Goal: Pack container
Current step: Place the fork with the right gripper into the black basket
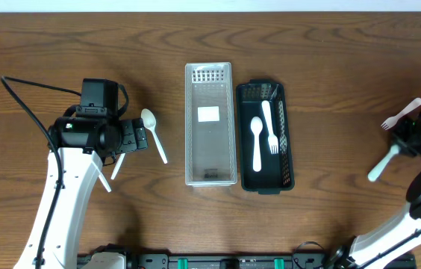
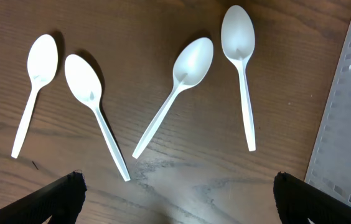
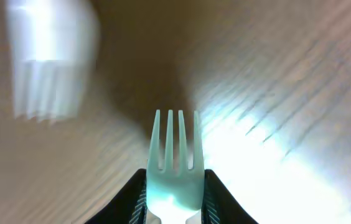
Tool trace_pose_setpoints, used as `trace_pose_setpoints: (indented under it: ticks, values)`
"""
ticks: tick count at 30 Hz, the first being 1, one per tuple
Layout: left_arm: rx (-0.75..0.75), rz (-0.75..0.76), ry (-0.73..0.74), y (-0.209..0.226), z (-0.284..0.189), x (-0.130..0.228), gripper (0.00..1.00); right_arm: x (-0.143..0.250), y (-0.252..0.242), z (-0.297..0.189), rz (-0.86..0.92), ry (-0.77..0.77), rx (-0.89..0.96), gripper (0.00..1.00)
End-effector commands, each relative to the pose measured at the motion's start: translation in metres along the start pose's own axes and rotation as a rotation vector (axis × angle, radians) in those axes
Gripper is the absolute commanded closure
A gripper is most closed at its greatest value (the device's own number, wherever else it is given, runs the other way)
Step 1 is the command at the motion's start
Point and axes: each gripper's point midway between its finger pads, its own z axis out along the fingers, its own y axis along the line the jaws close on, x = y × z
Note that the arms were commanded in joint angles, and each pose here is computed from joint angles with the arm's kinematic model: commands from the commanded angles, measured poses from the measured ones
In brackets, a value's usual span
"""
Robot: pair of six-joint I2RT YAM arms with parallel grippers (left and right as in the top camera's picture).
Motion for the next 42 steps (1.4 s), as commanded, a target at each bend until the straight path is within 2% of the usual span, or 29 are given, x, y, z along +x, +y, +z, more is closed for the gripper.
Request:
trace_pose_setpoints:
  ticks: [1, 7, 11, 17, 24, 29, 30, 31, 33, 36, 39, 42]
  values:
    - [-0.013, -0.014, -0.005, 0.003, -0.001, -0.003, 0.02, -0.021, 0.056, -0.085, -0.118, -0.206, -0.107, 0.75]
    - [-0.013, -0.014, -0.005, 0.003, -0.001, -0.003, 0.02, 0.027, 0.159, -0.162, -0.397, -0.333, -0.224, 0.74]
    - [-0.013, -0.014, -0.005, 0.003, -0.001, -0.003, 0.02, 0.087, 0.227, -0.168, -0.591, -0.320, -0.287, 0.74]
    - [-0.013, -0.014, -0.005, 0.003, -0.001, -0.003, 0.02, 0.162, 0.293, -0.129, -0.749, -0.243, -0.262, 0.74]
    - [-0.013, -0.014, -0.005, 0.003, -0.001, -0.003, 0.02, 0.207, 0.312, -0.046, -0.808, -0.077, -0.143, 0.74]
    - [-0.013, -0.014, -0.005, 0.003, -0.001, -0.003, 0.02, 0.211, 0.314, -0.035, -0.818, -0.063, -0.129, 0.67]
    - [-0.013, -0.014, -0.005, 0.003, -0.001, -0.003, 0.02, 0.209, 0.315, -0.040, -0.818, -0.073, -0.138, 0.54]
    - [-0.013, -0.014, -0.005, 0.003, -0.001, -0.003, 0.02, 0.207, 0.317, -0.043, -0.817, -0.080, -0.145, 0.46]
    - [-0.013, -0.014, -0.005, 0.003, -0.001, -0.003, 0.02, 0.202, 0.320, -0.057, -0.832, -0.104, -0.166, 0.40]
    - [-0.013, -0.014, -0.005, 0.003, -0.001, -0.003, 0.02, 0.188, 0.328, -0.091, -0.835, -0.172, -0.209, 0.40]
    - [-0.013, -0.014, -0.005, 0.003, -0.001, -0.003, 0.02, 0.158, 0.331, -0.140, -0.778, -0.290, -0.264, 0.41]
    - [-0.013, -0.014, -0.005, 0.003, -0.001, -0.003, 0.02, 0.109, 0.314, -0.198, -0.600, -0.429, -0.320, 0.43]
